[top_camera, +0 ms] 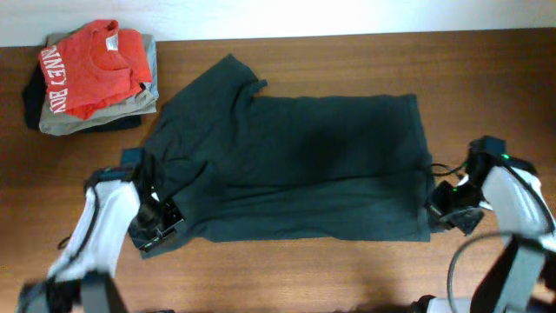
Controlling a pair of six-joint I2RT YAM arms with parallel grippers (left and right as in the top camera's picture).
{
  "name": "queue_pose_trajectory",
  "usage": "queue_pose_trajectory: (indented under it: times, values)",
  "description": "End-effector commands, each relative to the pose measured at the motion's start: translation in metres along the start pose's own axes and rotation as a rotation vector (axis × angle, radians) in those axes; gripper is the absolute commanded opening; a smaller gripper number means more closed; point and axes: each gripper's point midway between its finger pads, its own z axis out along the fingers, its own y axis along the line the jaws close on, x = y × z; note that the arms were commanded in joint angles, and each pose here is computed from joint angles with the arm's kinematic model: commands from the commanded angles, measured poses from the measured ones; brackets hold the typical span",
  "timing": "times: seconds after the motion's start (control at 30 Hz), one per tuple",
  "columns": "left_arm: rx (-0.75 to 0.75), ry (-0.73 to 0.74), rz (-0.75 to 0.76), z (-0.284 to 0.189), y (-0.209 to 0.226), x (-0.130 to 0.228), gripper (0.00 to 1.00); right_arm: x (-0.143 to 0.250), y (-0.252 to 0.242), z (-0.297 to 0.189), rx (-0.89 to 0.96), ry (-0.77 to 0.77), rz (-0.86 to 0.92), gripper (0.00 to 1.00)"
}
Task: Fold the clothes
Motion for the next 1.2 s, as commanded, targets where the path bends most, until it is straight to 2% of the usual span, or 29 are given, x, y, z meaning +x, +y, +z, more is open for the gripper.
queue_pose_trajectory:
  times: [0.0,0.1,0.13,0.17,0.2,0.23,0.3,0.4,0.53,0.6,0.67,0.73,0.9,0.97,1.0,1.07,1.1,1.17]
  values:
    - [0.065,-0.137,-0.023,-0.029,-0.003,-0.006,0.01,-0.004,0.003,-0.049,-0.066,-0.181,-0.032,0.04]
    - [0.194,-0.304,-0.004,-0.063,-0.027,-0.034,0.13,-0.009,0.023,-0.092,-0.168,-0.315,-0.121,0.05]
    - [0.248,-0.344,0.023,-0.076,-0.039,-0.042,0.21,-0.013,0.027,-0.101,-0.183,-0.338,-0.154,0.14]
    - [0.315,-0.392,0.085,-0.093,-0.054,-0.051,0.43,-0.016,0.035,-0.112,-0.210,-0.360,-0.191,0.33]
    - [0.388,-0.474,0.143,-0.120,-0.072,-0.063,0.93,-0.021,0.046,-0.133,-0.254,-0.397,-0.227,0.64]
    - [0.435,-0.570,0.177,-0.149,-0.087,-0.077,0.99,-0.027,0.054,-0.154,-0.287,-0.441,-0.246,0.77]
    - [0.500,-0.717,0.271,-0.193,-0.117,-0.095,0.99,-0.036,0.066,-0.188,-0.331,-0.511,-0.268,0.80]
    - [0.512,-0.851,0.547,-0.229,-0.197,-0.116,0.99,-0.035,0.091,-0.219,-0.364,-0.532,-0.365,0.80]
    - [0.422,-0.818,0.681,-0.187,-0.290,-0.183,0.99,-0.015,0.118,-0.184,-0.322,-0.381,-0.462,0.80]
    - [0.346,-0.806,0.826,-0.145,-0.334,-0.209,0.99,-0.007,0.134,-0.159,-0.291,-0.289,-0.511,0.80]
    - [0.276,-0.789,0.858,-0.107,-0.355,-0.222,0.99,-0.004,0.143,-0.144,-0.272,-0.242,-0.532,0.80]
    - [0.203,-0.784,0.954,-0.064,-0.375,-0.228,0.99,-0.002,0.149,-0.127,-0.241,-0.192,-0.549,0.78]
    - [0.135,-0.805,0.984,-0.023,-0.393,-0.229,0.95,-0.005,0.143,-0.119,-0.182,-0.184,-0.545,0.77]
    - [0.084,-0.798,0.965,-0.009,-0.386,-0.235,0.90,-0.006,0.142,-0.119,-0.175,-0.188,-0.544,0.74]
    - [0.045,-0.804,0.935,-0.005,-0.380,-0.241,0.83,-0.007,0.141,-0.119,-0.165,-0.193,-0.543,0.71]
    - [0.020,-0.813,0.918,-0.003,-0.377,-0.245,0.65,-0.011,0.141,-0.119,-0.160,-0.210,-0.543,0.71]
    - [0.024,-0.818,0.911,-0.005,-0.377,-0.247,0.50,-0.014,0.143,-0.120,-0.161,-0.226,-0.544,0.71]
    - [0.032,-0.823,0.895,-0.005,-0.377,-0.248,0.38,-0.024,0.150,-0.124,-0.173,-0.278,-0.547,0.70]
